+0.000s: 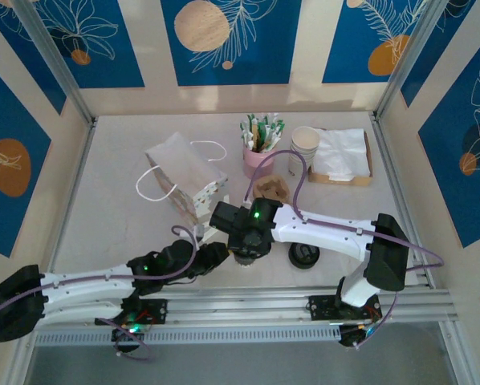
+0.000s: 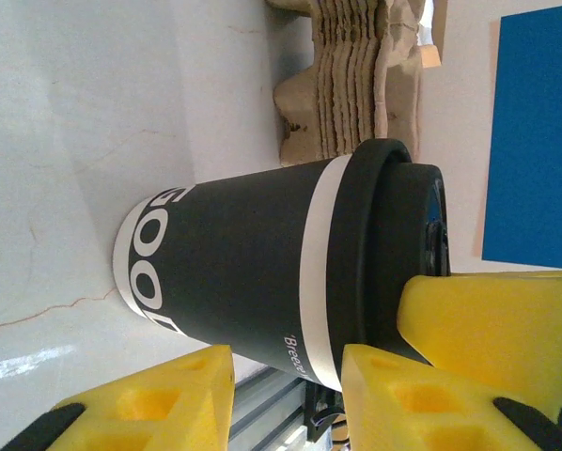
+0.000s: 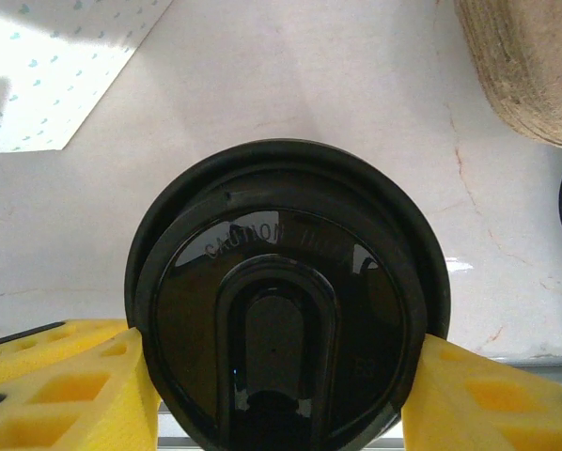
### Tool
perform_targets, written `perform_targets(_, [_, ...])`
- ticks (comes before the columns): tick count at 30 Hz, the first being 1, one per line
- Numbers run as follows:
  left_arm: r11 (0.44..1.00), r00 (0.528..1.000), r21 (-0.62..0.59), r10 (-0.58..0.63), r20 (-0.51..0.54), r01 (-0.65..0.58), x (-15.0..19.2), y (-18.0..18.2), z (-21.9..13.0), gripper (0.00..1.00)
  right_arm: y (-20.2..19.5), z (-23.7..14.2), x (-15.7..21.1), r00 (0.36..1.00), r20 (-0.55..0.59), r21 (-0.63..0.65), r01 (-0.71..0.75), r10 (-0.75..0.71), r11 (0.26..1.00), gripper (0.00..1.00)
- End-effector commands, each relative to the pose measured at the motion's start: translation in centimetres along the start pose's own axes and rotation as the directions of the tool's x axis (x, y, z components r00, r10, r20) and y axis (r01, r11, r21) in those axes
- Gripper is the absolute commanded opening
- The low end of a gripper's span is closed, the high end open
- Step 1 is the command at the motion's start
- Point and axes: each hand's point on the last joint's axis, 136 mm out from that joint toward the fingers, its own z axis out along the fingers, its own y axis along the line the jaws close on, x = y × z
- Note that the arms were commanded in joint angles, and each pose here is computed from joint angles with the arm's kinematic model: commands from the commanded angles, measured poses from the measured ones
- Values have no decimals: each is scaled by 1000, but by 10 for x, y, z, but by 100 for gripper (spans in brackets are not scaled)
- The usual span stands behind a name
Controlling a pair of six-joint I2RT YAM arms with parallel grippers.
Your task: Pack the takeout coffee
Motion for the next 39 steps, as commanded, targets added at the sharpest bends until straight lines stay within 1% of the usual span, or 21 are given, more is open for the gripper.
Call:
perform_targets(1, [999, 1000, 33, 13, 4, -13, 0, -17, 2, 36, 1, -8, -1, 1000, -11, -3, -15, 15, 1000, 60])
perform_targets(7, [999, 1000, 29, 13, 7, -14, -1, -16, 4, 36, 1, -9, -1, 1000, -10, -5, -19, 19, 1000, 63])
perform_targets(16, [1000, 1000, 6, 12, -5, -12, 3, -9, 13, 36, 4, -13, -1, 1000, 0, -35, -14, 14, 999, 65])
perform_targets(22, [1000, 1000, 1, 12, -17, -12, 6, -5, 20, 36, 2, -14, -1, 1000, 4, -34, -21, 21, 999, 69])
perform_targets(25, [1000, 1000, -16, 23, -15, -23, 6, -3, 20, 36, 0, -13, -1, 1000, 4, -34, -23, 24, 999, 73])
perform_targets(34, [999, 999, -38, 29, -18, -30, 6, -1, 21, 37, -2, -15, -1, 999, 0, -32, -33, 33, 999, 74])
perform_targets(39, [998, 999, -40, 40, -2, -40, 3, -4, 17, 37, -9, -15, -2, 999, -10, 5, -50, 50, 999, 73])
